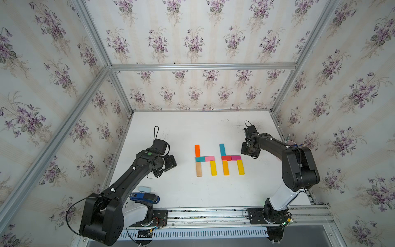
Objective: Assemble the letter h with building blocks
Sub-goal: Assemble the building block at the center of the board.
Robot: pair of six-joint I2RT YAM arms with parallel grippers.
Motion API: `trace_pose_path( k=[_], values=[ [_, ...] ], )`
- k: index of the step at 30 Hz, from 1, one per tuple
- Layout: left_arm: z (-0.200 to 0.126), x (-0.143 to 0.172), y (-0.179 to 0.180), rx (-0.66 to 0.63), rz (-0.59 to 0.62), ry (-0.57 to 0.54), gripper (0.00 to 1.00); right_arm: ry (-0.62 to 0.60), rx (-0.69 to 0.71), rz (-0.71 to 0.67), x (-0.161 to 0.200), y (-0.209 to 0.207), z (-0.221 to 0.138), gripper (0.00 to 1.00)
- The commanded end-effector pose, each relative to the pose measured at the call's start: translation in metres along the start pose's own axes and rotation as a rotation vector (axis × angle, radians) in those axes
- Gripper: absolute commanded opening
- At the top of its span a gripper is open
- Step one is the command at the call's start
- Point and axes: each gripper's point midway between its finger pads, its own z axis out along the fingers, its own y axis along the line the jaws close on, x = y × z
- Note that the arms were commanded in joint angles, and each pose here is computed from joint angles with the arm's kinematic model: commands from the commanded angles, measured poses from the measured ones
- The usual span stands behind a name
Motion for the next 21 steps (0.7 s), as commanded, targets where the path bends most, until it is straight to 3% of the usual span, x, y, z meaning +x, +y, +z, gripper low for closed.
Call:
trace_pose_path(
  k=[1, 21],
  values=[
    [-0.002, -0.002, 0.0, -0.003, 0.013, -0.012, 0.86, 0.014, -0.021, -0.008, 0.006, 0.002, 0.002, 0.51],
    [-0.003, -0.005, -0.003, 0.002, 0.007, -0.016, 0.86, 0.056, -0.06, -0.051, 0.017, 0.015, 0.011, 0.48]
  ],
)
